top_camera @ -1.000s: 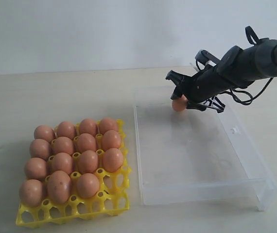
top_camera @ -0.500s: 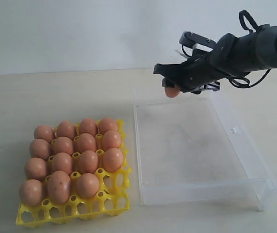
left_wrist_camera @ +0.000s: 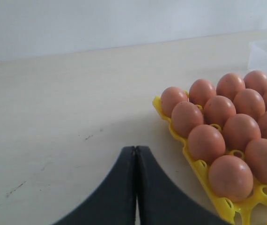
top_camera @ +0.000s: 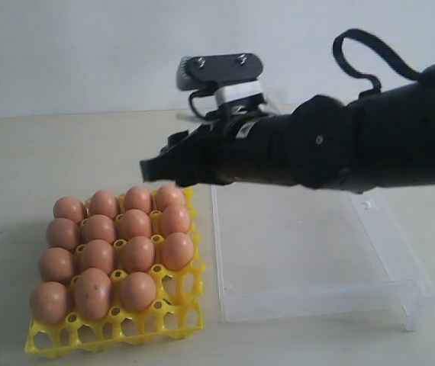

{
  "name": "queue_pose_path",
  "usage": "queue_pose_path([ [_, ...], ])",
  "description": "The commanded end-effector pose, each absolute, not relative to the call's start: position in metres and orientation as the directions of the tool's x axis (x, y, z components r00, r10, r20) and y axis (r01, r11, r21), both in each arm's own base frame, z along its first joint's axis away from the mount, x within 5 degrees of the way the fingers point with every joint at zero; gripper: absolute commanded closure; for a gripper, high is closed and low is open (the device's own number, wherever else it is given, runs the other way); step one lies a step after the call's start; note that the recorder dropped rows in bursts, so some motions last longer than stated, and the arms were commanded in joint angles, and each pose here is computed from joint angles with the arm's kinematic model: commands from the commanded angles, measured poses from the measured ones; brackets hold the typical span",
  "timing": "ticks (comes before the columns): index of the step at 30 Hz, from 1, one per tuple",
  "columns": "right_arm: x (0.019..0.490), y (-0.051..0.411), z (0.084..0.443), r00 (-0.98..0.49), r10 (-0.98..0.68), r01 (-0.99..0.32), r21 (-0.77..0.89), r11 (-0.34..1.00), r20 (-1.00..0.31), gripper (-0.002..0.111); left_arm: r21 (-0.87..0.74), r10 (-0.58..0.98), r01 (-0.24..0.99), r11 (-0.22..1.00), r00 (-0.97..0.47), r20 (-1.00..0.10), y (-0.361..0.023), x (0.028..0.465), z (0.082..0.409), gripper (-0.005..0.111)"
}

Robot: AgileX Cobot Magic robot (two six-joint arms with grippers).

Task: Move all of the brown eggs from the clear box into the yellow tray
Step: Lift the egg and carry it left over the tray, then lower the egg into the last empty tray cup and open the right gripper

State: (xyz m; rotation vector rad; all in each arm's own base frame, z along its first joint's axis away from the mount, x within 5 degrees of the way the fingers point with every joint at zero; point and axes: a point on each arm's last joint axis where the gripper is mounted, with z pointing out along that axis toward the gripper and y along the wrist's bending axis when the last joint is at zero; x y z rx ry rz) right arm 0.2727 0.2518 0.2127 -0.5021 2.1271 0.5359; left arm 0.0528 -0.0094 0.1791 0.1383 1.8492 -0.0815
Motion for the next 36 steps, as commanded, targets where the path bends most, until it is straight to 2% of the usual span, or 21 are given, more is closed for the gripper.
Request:
queue_pose_path([
  [1, 0.25, 0.27, 0.211, -0.523, -0.179, -0.577, 0.191, 0.794, -0.834, 0.108, 0.013, 0.048, 0.139, 0.99, -0.256, -0.965, -0.01, 0.053, 0.182, 0.107],
  [8, 0.233, 0.291, 0.18, -0.548, -0.257, -0.616, 0.176, 0.768, -0.796, 0.108, 0.013, 0.048, 0.139, 0.99, -0.256, -0.965, -0.01, 0.053, 0.182, 0.107],
  [13, 0.224, 0.276, 0.156, -0.62, -0.238, -0.55, 0.197, 0.812, -0.748, 0.108, 0.013, 0.048, 0.139, 0.99, -0.256, -0.965, -0.01, 0.053, 0.182, 0.107],
  [29, 0.21, 0.284, 0.142, -0.646, -0.275, -0.565, 0.203, 0.8, -0.712, 0.108, 0.013, 0.048, 0.139, 0.99, -0.256, -0.965, -0.01, 0.053, 0.182, 0.107],
  [36, 0.204, 0.273, 0.132, -0.669, -0.273, -0.535, 0.193, 0.822, -0.692, 0.108, 0.013, 0.048, 0.139, 0.99, -0.256, -0.965, -0.01, 0.053, 0.182, 0.107],
])
